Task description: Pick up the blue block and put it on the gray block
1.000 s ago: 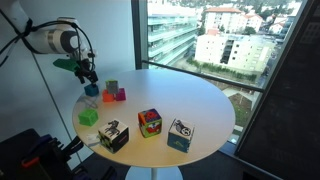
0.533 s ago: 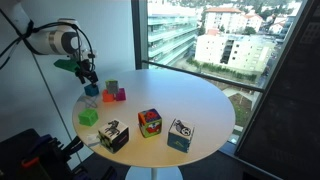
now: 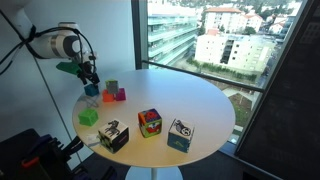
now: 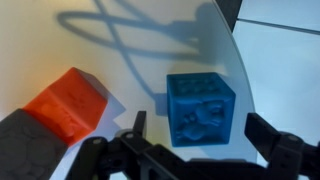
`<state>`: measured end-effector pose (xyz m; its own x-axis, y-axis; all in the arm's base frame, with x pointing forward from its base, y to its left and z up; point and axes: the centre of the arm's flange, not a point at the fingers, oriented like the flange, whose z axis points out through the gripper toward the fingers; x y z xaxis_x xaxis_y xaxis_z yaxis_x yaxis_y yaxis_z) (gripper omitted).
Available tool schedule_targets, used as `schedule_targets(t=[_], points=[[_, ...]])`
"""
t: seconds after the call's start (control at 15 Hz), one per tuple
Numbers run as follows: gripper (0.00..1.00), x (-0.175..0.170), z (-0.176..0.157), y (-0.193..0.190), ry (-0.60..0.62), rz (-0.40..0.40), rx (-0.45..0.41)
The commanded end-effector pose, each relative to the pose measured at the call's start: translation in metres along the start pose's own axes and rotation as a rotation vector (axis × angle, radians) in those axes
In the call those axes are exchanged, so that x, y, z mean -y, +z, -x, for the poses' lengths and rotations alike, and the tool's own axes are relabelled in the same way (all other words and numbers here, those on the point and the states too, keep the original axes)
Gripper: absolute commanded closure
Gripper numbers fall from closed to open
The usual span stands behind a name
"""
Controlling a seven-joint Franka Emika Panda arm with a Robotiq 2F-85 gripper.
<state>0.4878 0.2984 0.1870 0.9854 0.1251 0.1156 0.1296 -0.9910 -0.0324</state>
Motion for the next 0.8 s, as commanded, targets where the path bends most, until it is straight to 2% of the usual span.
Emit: schedule_targets(t=[0.0, 0.27, 0.33, 0.47, 0.73], points=[[0.00, 0.0048, -0.0073, 0.0059, 0.009, 0.016, -0.034], [0.00, 0.0043, -0.0069, 0.0096, 0.006, 0.019, -0.042], [0.25, 0.0043, -0.0066, 0.0101, 0.004, 0.021, -0.044], [0.34, 0.0045, -0.0063, 0.0107, 0.003, 0.021, -0.048], [0.67, 0.0052, -0.0082, 0.0049, 0.009, 0.023, -0.050]])
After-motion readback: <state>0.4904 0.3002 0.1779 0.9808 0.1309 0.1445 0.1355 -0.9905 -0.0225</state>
